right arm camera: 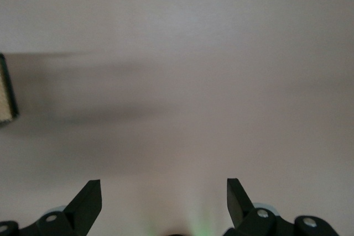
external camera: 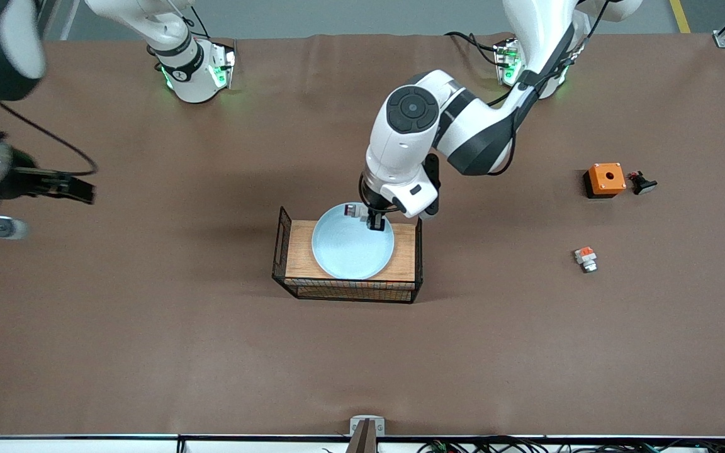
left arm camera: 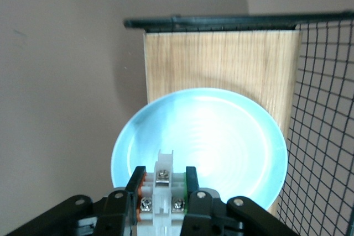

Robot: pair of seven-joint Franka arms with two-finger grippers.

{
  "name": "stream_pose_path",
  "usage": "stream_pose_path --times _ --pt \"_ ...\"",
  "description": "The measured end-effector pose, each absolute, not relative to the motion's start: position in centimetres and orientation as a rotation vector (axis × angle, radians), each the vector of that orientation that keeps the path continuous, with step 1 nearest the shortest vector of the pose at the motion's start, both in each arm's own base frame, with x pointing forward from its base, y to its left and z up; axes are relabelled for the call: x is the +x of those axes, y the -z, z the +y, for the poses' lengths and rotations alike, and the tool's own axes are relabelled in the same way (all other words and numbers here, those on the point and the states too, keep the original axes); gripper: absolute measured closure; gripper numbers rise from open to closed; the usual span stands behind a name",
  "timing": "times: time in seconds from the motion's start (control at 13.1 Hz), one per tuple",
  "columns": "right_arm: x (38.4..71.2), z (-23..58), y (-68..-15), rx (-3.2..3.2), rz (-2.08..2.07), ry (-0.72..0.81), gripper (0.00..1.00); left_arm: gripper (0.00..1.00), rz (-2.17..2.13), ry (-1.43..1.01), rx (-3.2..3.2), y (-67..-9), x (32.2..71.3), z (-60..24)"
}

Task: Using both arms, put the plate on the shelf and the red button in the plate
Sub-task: 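Lower the button onto the plate and open the left gripper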

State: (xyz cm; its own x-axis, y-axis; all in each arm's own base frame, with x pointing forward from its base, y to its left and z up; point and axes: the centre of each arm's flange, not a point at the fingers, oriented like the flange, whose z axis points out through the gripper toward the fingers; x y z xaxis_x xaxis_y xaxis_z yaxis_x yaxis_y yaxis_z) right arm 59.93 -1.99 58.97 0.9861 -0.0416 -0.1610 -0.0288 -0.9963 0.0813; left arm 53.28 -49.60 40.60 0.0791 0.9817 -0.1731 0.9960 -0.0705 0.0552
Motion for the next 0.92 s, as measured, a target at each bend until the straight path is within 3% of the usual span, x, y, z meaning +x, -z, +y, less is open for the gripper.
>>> stream_pose_path --times 0.23,0.61,0.77,0.92 --pt "59.5 -7.5 -59.1 3.071 0.023 0.258 0.0 0.67 2.034 0.14 2.151 -38.4 55.1 -49.9" --pt "59.7 -6.1 -61.2 3.073 0.056 0.184 0.0 0.66 2.017 0.065 2.147 -35.5 55.5 -51.3" --pt "59.7 -5.7 -62.3 3.078 0.01 0.145 0.0 0.62 2.01 0.06 2.157 -35.3 55.1 -51.8" --pt "58.8 -5.0 -62.9 3.118 -0.012 0.192 0.0 0.45 2.011 0.056 2.152 -35.4 55.3 -51.7"
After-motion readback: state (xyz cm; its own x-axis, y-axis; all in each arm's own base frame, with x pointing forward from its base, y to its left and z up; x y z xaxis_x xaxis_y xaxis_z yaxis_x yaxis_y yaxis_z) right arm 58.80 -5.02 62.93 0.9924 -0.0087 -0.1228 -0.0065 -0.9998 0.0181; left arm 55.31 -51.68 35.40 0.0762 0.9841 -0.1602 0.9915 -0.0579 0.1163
